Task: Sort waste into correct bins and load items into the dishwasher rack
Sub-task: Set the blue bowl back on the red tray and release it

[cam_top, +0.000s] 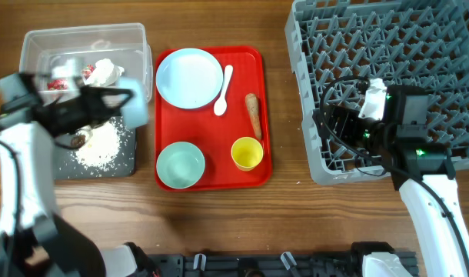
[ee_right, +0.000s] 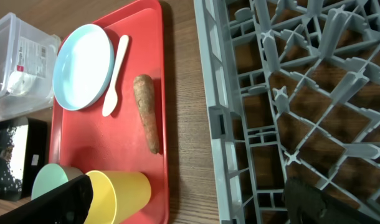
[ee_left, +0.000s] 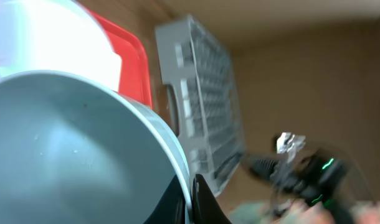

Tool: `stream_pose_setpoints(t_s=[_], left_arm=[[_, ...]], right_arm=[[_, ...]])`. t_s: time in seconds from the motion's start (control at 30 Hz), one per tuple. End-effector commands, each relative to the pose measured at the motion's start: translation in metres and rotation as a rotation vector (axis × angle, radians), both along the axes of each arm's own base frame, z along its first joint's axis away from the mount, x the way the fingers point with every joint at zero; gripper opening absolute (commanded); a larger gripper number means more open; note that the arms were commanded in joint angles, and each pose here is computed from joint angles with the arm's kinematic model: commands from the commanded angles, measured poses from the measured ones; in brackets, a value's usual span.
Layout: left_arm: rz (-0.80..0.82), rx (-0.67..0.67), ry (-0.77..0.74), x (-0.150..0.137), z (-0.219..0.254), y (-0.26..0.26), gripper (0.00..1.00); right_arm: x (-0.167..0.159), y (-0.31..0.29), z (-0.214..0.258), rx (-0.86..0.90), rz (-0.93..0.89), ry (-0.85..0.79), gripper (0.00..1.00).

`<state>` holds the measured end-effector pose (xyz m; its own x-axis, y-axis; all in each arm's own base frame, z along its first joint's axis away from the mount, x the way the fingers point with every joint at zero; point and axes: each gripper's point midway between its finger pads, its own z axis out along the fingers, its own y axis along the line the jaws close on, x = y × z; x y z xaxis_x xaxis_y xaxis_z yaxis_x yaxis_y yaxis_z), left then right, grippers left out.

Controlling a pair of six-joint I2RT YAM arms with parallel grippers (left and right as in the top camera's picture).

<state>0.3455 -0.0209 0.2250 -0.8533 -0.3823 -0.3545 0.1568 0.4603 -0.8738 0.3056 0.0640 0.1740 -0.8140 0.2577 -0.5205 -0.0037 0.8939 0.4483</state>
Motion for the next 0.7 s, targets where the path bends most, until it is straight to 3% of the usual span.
stream_pose_setpoints(t_s=[0.0,0.3,0.67], left_arm=[[-0.066,0.313,-0.062,0.001,-0.003,-0.043,0.04],[-0.165,0.87,-0.066,0.007,-0.068,-0.123,0.04],[-0.286,1.193,-0.033,0.002,-0.148,-0.16,0.04]], right_arm=[[0.005,-0.001,0.005,-0.007,-0.008,-0.013,1.0],[0.006,-0.001,0.0,-0.006,-0.008,0.005,1.0],[0.006,-0.001,-0.009,-0.007,-0.008,0.038,1.0]])
